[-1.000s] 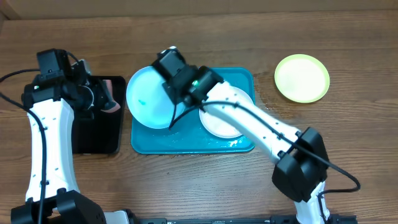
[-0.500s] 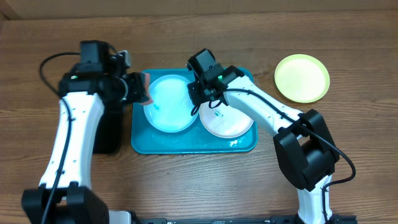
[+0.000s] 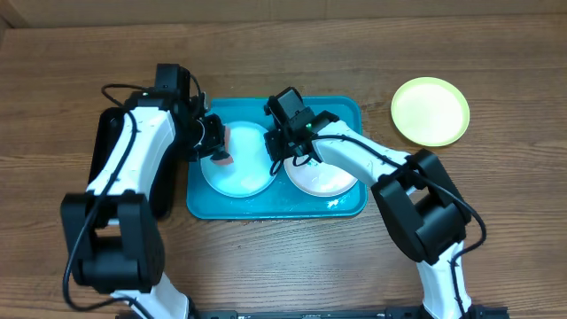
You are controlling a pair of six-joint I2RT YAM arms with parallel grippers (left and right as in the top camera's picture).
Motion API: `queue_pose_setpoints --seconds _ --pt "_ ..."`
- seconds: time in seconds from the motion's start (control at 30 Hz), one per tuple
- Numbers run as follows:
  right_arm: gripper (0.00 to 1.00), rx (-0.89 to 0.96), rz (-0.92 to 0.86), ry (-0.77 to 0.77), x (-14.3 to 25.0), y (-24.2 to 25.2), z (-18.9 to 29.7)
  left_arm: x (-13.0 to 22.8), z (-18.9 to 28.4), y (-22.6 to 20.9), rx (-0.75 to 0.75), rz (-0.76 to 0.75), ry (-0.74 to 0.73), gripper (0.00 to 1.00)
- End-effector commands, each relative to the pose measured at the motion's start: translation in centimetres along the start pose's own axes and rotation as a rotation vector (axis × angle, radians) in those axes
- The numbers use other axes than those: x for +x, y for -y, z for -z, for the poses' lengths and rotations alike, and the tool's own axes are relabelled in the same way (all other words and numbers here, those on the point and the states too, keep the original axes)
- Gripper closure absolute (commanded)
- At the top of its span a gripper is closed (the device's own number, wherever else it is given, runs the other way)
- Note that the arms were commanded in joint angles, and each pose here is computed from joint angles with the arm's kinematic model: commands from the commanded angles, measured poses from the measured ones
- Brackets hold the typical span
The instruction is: Clean dirty plates on tray and stack at the side
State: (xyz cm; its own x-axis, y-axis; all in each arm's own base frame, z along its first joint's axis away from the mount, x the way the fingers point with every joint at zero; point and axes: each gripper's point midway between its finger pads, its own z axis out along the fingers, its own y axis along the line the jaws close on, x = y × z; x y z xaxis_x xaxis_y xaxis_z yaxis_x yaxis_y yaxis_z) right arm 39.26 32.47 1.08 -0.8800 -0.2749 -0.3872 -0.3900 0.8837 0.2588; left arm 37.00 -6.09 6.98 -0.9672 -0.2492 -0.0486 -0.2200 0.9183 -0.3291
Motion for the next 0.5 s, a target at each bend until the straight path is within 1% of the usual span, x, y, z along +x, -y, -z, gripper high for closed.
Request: queue_pose_setpoints --seconds 0.0,0.13,0.4,0.47 --pt "0.96 -0.004 -0.011 -0.038 1.2 0.3 -1.2 0.5 -2.0 -0.4 -0.02 0.014 -0.049 0.96" --pt "0.96 0.004 -0.018 -0.037 1.2 0.4 -1.2 0.7 -3.6 -1.2 -0.054 0.008 -0.08 0.96" --pt "0.96 0.008 -0.018 -0.035 1.1 0.5 -1.2 1.6 -6.8 -4.6 -0.217 0.016 -0.152 0.96" --pt "0.96 0.007 -0.018 -0.035 1.1 0.5 -1.2 1.4 -7.2 -6.0 -0.291 0.017 -0.147 0.96"
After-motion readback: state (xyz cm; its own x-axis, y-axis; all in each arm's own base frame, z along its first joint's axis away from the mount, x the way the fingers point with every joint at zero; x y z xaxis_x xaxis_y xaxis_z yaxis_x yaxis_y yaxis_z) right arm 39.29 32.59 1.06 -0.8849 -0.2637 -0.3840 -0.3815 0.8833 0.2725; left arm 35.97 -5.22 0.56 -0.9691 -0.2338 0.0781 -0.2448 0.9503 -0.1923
